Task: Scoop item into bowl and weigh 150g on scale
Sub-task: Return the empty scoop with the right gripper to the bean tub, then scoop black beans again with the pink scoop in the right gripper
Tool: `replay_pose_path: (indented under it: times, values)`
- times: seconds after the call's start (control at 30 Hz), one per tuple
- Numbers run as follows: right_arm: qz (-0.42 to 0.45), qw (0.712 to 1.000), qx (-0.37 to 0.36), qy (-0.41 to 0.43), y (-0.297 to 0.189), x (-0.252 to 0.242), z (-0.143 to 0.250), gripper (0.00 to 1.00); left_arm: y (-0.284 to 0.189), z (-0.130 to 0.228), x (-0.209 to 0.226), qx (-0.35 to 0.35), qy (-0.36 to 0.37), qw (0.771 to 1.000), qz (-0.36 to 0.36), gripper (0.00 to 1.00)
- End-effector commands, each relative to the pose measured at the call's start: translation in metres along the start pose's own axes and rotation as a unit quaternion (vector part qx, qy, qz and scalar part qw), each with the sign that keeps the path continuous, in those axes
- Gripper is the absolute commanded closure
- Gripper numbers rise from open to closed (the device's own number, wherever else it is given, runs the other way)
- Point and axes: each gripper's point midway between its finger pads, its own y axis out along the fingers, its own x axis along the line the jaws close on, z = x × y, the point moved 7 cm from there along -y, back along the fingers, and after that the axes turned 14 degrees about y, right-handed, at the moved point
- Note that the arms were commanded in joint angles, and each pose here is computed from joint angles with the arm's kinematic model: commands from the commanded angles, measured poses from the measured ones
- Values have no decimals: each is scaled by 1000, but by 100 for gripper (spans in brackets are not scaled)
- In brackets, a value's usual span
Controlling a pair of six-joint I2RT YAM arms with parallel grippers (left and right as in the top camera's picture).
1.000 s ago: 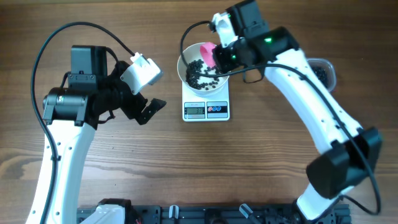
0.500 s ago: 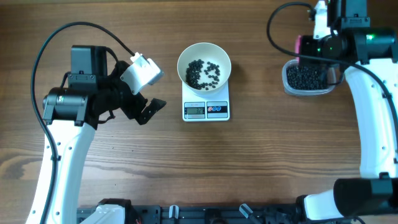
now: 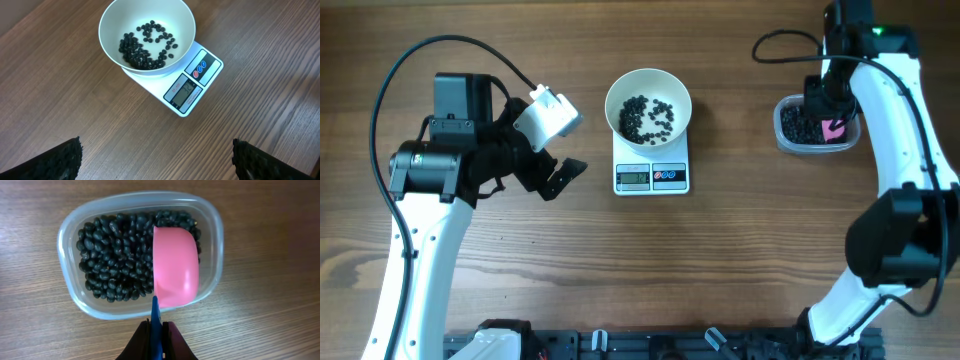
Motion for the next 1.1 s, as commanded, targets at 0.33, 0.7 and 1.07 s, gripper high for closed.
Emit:
replay_pose_path:
  times: [0.33,0.7,1.07]
  values:
    - [-219,973,74,-19,27,5,-3,96,3,3,-1,2,-7,1000,5,0]
    - [-296,951,89,20,28,-24,-4,96,3,3,-1,2,-7,1000,5,0]
    - [-345,934,92,25,30,-31,-5,96,3,3,-1,2,-7,1000,5,0]
